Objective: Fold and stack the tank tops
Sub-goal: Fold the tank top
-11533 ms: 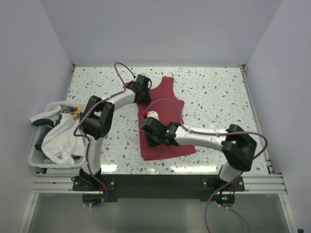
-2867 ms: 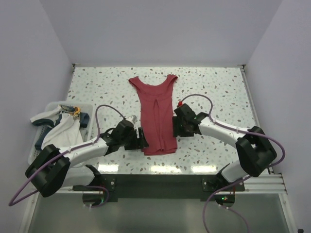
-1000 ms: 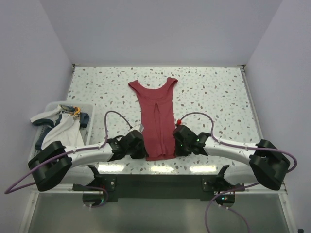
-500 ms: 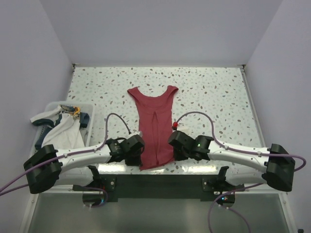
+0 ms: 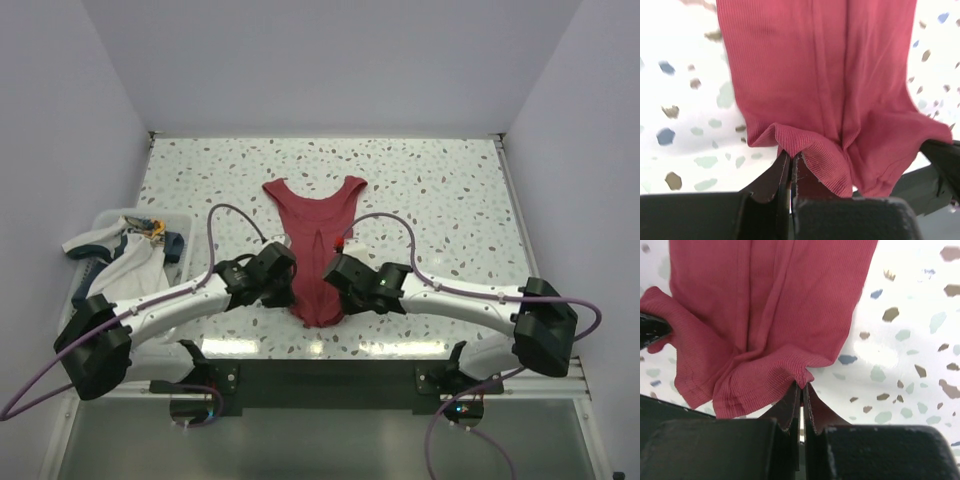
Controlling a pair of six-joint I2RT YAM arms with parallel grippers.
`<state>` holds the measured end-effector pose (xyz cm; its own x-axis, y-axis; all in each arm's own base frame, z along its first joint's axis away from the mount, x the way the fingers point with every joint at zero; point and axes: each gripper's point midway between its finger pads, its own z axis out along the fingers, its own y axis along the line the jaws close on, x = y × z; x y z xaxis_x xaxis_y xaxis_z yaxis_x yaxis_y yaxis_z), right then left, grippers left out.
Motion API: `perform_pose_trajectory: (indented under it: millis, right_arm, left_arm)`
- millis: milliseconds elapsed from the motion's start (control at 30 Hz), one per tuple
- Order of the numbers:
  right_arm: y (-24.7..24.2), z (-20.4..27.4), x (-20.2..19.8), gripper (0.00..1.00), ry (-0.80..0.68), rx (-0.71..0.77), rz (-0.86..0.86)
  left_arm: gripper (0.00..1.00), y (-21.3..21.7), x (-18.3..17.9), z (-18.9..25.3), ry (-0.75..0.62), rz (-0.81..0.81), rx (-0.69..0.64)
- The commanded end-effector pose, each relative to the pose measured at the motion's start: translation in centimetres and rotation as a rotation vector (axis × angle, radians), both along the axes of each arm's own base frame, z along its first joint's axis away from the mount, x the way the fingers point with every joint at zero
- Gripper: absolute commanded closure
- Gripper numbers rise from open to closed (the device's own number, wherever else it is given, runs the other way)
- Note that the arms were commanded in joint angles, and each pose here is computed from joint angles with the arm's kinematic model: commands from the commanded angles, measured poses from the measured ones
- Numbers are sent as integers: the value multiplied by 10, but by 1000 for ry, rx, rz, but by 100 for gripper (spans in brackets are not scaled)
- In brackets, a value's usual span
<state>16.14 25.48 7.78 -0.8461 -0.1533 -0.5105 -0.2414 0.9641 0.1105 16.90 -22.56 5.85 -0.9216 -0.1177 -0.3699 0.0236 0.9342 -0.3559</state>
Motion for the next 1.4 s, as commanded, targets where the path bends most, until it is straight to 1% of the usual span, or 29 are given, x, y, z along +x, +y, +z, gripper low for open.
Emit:
perform_pose_trajectory:
  millis: [0,167,433,700,1000,1067,1200,1367]
  right_arm:
    - [10,22,31,100,-93,17,-36]
    - [13,29,60,100,-116,12,-57]
    - [20,35,99,100,-125,30,-80]
    - [17,29,137,100,-119,5,-114]
    - [14,16,179,100,-84,9,-151]
    - [11,14,188,100,-74,13,-164]
    - [14,11,203,100,-63,26,-171]
    - [12,3,215,100,-43,30,-189]
  left_arm:
    - [100,-5,32,24,-104,14,-6]
    - [100,-6,55,26,-129,38,-3]
    - [100,-6,96,33,-163,88,-34]
    - [100,-3,142,46,-205,129,-60]
    - [100,6,184,32,-191,159,-68]
    - [100,1,188,26,-170,140,-87]
    - [100,7,201,14,-155,160,-85]
    - [100,11,215,18,-164,176,-113]
